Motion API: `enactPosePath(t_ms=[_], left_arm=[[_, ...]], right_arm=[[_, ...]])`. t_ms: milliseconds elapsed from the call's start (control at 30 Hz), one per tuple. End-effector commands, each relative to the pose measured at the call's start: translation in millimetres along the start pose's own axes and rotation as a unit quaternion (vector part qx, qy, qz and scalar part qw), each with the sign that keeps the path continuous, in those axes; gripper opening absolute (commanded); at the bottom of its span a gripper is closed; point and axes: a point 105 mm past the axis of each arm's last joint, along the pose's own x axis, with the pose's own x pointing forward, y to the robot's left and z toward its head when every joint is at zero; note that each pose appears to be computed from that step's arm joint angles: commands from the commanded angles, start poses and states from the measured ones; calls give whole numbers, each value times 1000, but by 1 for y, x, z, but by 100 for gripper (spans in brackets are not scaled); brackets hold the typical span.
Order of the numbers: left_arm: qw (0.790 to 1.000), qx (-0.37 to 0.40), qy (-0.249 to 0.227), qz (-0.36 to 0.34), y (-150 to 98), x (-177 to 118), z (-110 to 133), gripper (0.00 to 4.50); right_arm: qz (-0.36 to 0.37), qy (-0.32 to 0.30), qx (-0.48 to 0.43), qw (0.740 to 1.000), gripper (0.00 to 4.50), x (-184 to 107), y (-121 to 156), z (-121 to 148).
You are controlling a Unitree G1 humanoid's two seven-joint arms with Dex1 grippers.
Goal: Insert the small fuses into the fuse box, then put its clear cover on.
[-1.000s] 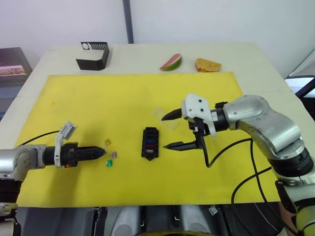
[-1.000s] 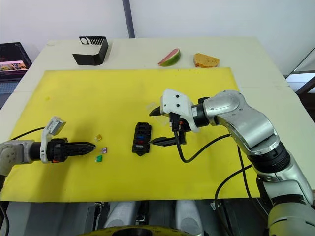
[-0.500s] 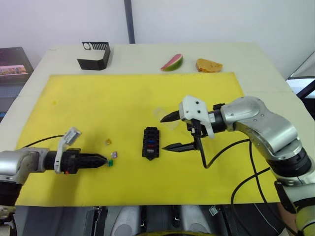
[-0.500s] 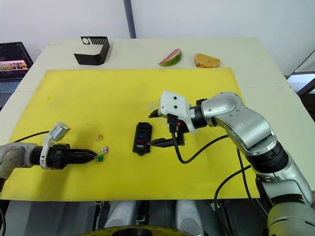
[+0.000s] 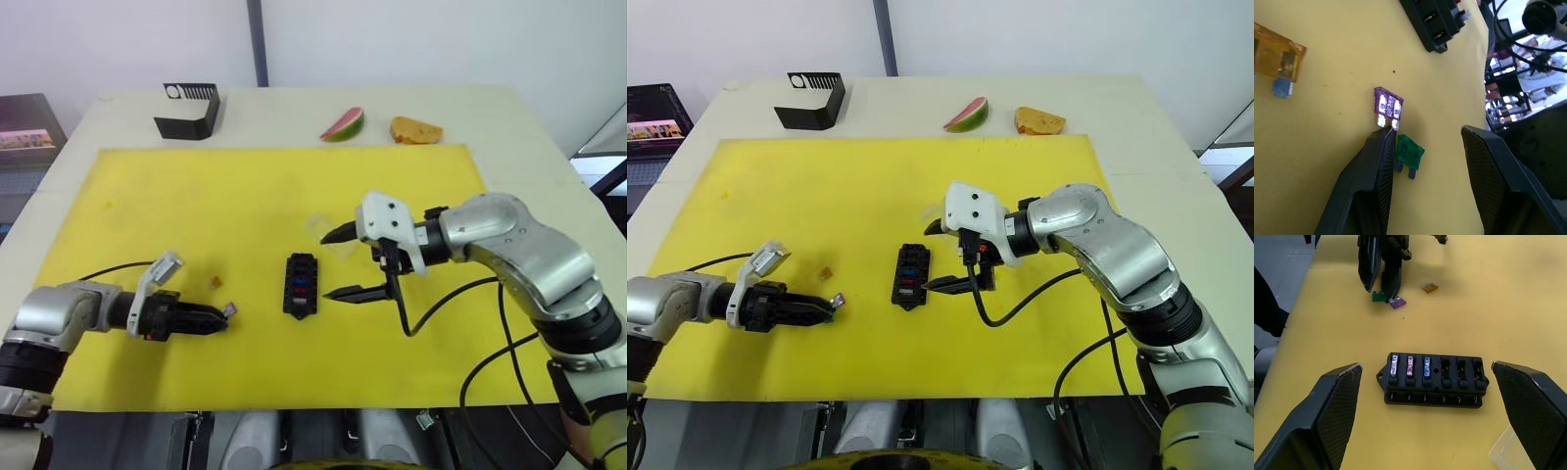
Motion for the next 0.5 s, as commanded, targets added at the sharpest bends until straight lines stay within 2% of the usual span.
enactPosePath(t_ms=[33, 500], left_arm=[[1000, -8, 19, -4, 1, 1, -9, 225], [999, -23, 22, 5, -4, -6, -26, 225]], right_arm=[[-6, -5, -31, 999, 450, -3, 2, 11], [-7, 0, -39, 999, 450, 1, 1, 9]])
